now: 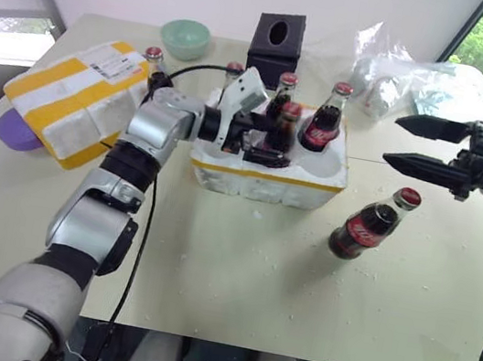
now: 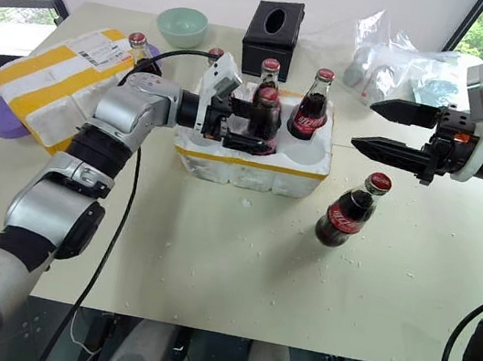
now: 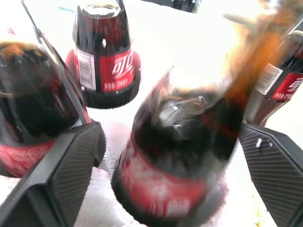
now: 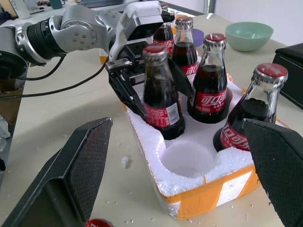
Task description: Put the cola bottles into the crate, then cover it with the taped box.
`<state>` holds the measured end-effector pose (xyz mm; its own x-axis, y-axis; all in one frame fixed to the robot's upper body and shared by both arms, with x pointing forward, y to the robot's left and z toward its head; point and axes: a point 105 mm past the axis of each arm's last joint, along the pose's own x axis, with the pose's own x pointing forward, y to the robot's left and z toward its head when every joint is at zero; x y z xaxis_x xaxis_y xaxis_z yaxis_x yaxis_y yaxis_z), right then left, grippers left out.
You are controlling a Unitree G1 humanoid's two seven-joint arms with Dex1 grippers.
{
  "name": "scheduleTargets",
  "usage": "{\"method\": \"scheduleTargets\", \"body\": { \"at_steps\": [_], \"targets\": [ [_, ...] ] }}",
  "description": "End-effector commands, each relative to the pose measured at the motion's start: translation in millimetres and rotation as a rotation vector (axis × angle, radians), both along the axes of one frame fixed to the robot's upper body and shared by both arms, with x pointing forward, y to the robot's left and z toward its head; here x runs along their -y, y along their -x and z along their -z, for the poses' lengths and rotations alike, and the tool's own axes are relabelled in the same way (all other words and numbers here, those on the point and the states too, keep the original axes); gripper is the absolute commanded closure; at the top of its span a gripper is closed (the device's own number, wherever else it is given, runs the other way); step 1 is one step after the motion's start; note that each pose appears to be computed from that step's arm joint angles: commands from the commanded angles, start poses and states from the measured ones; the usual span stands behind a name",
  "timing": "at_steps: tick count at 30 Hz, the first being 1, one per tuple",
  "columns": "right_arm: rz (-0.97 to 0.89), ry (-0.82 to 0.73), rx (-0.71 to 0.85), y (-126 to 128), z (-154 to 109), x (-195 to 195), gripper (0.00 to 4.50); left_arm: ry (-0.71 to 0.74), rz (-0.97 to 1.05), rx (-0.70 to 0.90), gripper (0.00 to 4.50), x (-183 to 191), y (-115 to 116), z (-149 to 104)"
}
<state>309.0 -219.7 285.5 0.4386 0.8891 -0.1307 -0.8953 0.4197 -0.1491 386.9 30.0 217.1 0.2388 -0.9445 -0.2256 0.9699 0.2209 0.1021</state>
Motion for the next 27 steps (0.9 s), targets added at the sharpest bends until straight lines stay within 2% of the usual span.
{"method": "scheduleTargets", "body": {
  "at_steps": [1, 7, 12, 16, 20, 23, 27],
  "targets": [
    [-0.018, -0.012, 0.060, 4, -14, -1, 0.00, 0.066, 0.010, 0.078, 0.03, -15, 12, -34],
    [-0.022, -0.019, 0.058, 4, -12, 0, 0.00, 0.105, -0.082, 0.156, 0.03, -68, 51, -71],
    [-0.020, -0.020, 0.055, 4, -10, 3, 0.00, 0.071, -0.340, 0.167, 0.03, -121, 67, -62],
    [-0.019, -0.025, 0.051, 6, -8, 5, 0.00, 0.106, -0.722, 0.151, 0.03, -170, 54, -46],
    [-0.018, -0.027, 0.047, 6, -7, 5, 0.00, 0.159, -0.940, 0.164, 0.03, -188, 31, -40],
    [-0.017, -0.028, 0.046, 5, -7, 4, 0.00, 0.190, -1.032, 0.153, 0.03, -195, 14, -35],
    [-0.019, -0.031, 0.046, 5, -8, 4, 0.00, 0.191, -1.019, 0.133, 0.03, -185, -4, -25]
  ]
}}
